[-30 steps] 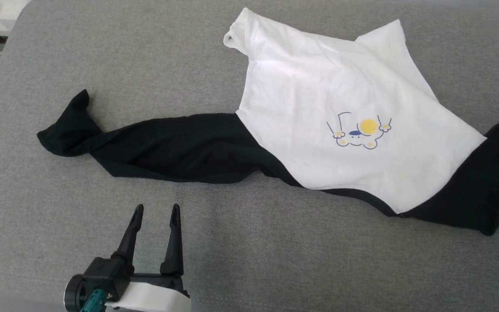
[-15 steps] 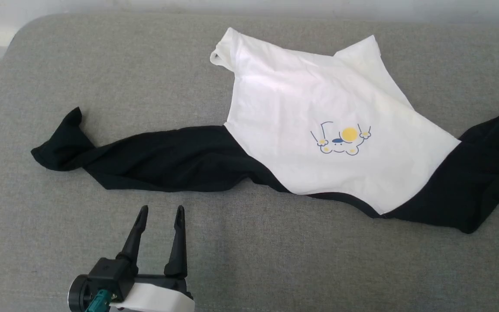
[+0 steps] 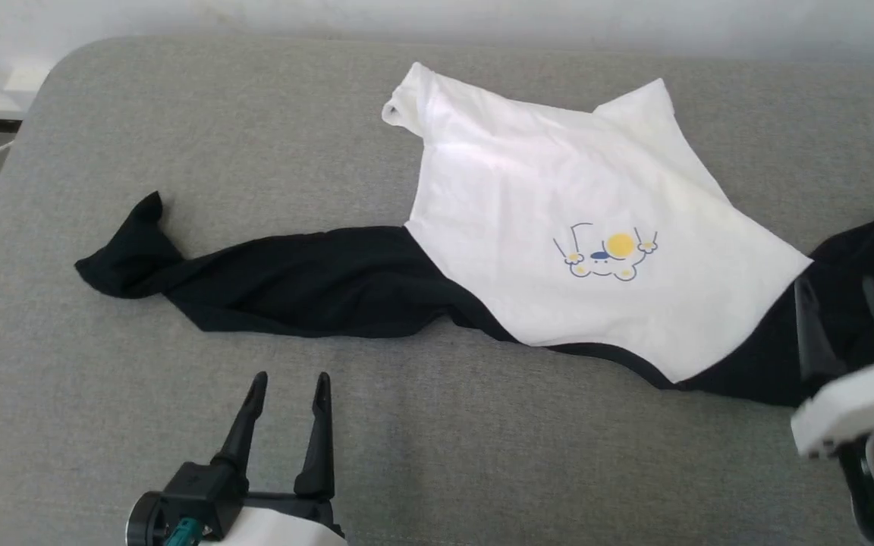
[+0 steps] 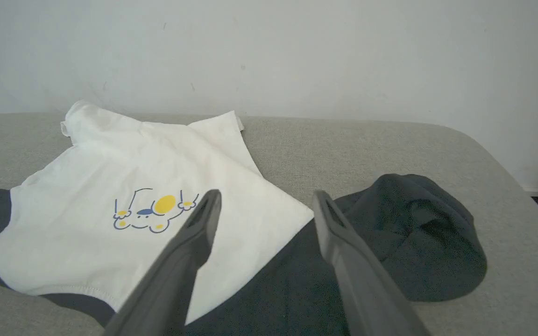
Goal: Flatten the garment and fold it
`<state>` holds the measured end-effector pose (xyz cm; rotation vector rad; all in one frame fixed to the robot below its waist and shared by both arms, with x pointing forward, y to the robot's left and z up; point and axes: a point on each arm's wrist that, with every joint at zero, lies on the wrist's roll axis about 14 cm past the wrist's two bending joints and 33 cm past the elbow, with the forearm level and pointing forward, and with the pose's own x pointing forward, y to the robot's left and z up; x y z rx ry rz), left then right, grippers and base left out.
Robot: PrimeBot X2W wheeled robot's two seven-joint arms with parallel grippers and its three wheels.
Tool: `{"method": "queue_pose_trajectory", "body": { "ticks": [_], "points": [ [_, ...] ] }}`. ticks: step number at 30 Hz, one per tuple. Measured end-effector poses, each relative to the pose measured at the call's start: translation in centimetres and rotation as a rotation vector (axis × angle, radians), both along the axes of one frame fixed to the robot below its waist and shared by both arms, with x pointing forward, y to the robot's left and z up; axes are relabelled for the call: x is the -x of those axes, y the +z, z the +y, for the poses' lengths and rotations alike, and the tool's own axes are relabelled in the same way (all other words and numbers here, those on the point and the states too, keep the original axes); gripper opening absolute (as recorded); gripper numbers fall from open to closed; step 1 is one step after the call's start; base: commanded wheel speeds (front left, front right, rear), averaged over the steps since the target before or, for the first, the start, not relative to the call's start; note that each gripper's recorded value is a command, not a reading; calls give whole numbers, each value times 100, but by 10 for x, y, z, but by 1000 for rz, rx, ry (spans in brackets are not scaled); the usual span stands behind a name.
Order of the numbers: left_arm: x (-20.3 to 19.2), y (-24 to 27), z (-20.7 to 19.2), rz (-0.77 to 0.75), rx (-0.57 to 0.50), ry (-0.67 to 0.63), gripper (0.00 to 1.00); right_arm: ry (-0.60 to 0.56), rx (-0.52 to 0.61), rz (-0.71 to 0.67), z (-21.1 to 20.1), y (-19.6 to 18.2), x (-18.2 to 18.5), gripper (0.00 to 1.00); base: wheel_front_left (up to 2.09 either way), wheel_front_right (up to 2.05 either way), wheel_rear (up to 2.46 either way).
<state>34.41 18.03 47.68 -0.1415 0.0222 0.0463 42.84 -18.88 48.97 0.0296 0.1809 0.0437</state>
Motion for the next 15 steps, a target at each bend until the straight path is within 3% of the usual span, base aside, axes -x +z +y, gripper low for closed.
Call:
{"method": "queue_pose_trajectory", "body": {
  "ticks": [8, 15],
  "points": [
    [6, -6, 1, 25, 12, 15, 100, 123, 50, 49, 32, 29, -67, 100, 0, 0, 0],
    [0, -12, 2, 44, 16, 23, 100, 201, 72, 424, 55, -37, -91, 100, 0, 0, 0]
  ]
}}
